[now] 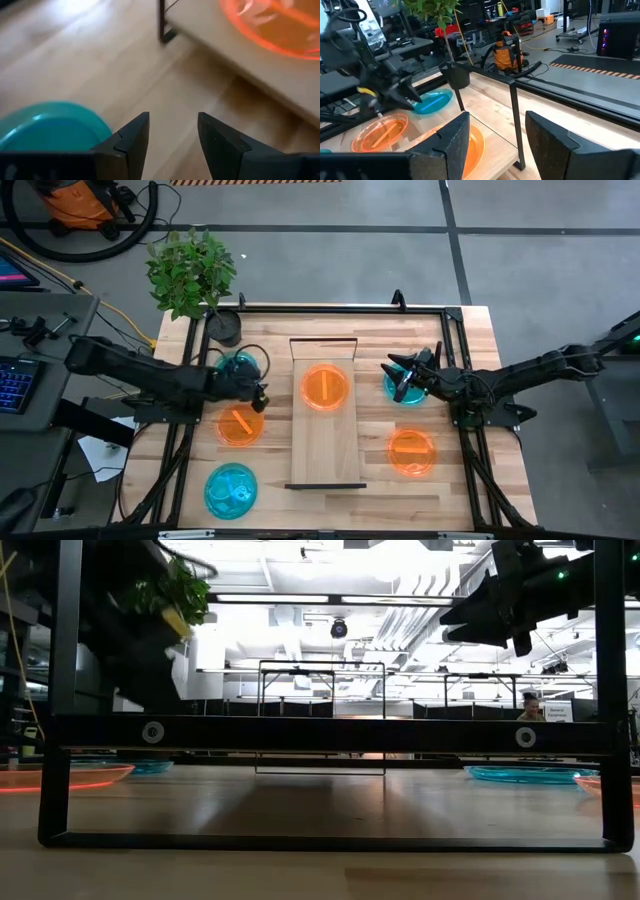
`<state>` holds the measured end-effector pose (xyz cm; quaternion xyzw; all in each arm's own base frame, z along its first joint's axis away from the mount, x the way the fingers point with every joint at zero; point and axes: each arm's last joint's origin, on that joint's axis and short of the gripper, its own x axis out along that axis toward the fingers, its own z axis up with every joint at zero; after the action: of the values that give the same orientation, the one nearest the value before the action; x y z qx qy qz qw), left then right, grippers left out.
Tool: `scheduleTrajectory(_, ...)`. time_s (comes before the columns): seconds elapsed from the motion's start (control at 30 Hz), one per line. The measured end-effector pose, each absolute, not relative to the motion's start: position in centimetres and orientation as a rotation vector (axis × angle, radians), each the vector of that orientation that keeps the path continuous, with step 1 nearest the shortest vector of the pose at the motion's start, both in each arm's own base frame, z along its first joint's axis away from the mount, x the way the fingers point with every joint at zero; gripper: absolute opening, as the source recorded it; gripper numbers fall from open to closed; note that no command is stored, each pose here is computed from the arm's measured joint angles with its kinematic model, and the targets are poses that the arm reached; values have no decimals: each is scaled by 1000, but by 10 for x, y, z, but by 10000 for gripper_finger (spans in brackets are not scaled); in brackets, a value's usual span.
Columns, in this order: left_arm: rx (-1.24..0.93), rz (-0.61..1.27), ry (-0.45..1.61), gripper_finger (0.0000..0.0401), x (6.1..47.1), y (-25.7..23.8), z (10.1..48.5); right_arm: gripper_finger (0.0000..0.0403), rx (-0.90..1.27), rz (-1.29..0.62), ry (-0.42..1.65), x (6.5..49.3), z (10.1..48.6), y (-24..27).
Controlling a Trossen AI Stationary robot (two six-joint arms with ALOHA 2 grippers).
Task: Place and stack plates onto a shelf
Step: Put the top left blue plate on the shelf
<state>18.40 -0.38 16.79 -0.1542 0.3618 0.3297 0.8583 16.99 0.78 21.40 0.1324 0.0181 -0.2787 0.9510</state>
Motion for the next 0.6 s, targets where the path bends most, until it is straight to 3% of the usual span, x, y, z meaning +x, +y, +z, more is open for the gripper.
scheduleTrajectory(0.6, -289, 929, 1018, 156, 196, 29, 128, 179, 283, -572, 48, 170, 212, 8)
